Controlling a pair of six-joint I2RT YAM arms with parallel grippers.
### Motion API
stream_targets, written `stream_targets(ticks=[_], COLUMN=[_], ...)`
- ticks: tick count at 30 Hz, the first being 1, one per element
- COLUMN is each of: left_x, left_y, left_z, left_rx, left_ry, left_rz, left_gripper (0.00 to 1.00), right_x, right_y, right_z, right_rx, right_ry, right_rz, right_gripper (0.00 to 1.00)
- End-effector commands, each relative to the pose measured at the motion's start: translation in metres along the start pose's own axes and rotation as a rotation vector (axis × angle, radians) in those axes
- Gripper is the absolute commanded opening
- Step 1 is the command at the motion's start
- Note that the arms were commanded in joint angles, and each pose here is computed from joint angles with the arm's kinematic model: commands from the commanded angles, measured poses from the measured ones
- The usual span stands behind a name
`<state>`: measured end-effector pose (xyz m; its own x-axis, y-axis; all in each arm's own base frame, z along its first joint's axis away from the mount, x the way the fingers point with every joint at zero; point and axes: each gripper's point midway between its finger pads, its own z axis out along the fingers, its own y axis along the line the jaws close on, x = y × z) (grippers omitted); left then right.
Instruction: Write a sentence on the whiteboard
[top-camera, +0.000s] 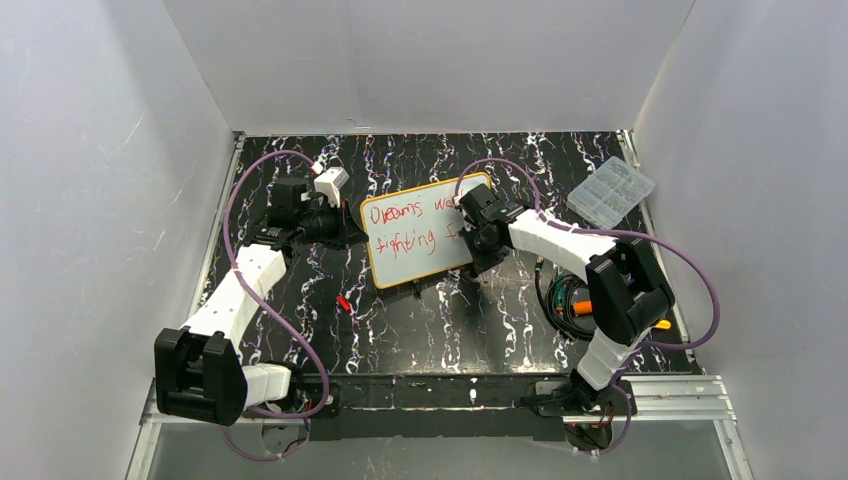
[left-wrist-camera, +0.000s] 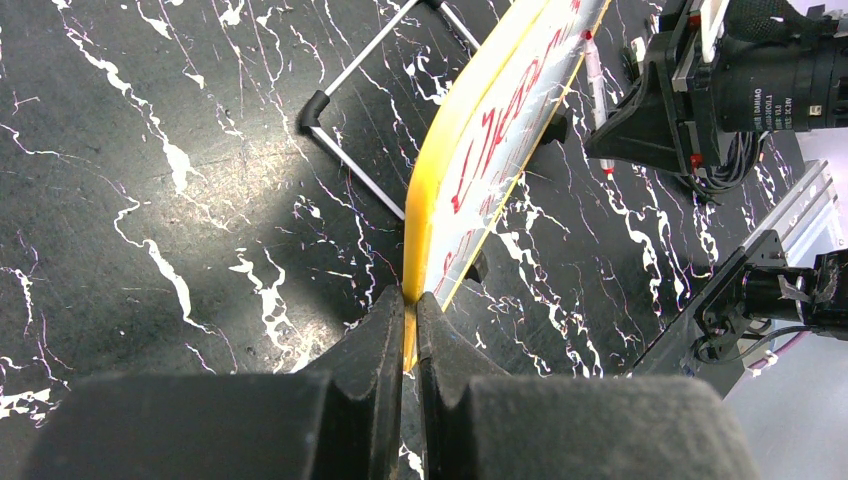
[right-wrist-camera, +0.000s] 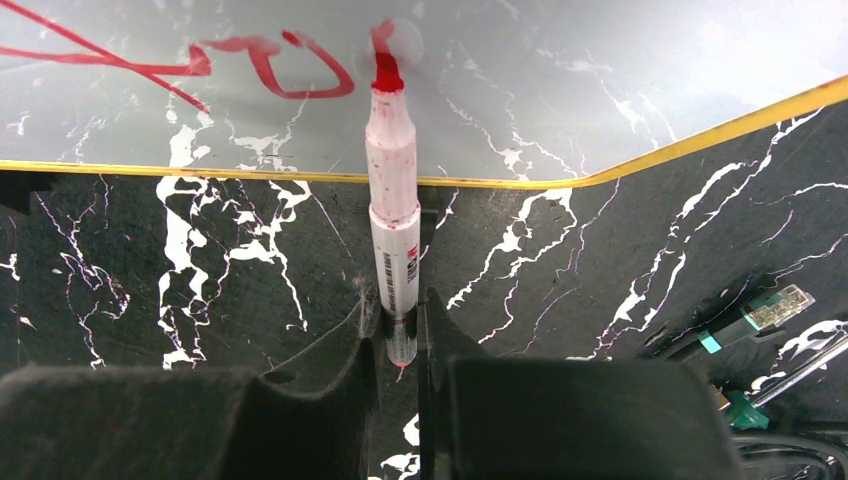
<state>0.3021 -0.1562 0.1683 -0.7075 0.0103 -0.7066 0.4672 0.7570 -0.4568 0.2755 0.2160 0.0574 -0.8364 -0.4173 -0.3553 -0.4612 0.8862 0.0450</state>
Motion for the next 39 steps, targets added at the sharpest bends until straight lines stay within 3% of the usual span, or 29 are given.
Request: stream_targets(ticks=[1,27,39], left_x=[-0.006,-0.006,-0.006], left_y=[-0.011,-0.011,-0.011], left_z=[-0.009,-0.009,-0.009], left_rx=[0.026,0.026,0.026], left_ry=[-0.033,-0.034,-0.032], left_rz=[0.029,0.029,0.028], left_gripper=[0.00,0.00,0.00], right_x=[-0.014,0.027,-0.004], right_y=[-0.001,0.003,0.000], right_z=[-0.003,0.008,0.000], right_rx=[-0.002,-0.053,-0.020], right_ry=[-0.020,0.072,-0.013], right_rz=[-0.004,0.038,0.036], right_gripper=[0.01,0.01,0.01])
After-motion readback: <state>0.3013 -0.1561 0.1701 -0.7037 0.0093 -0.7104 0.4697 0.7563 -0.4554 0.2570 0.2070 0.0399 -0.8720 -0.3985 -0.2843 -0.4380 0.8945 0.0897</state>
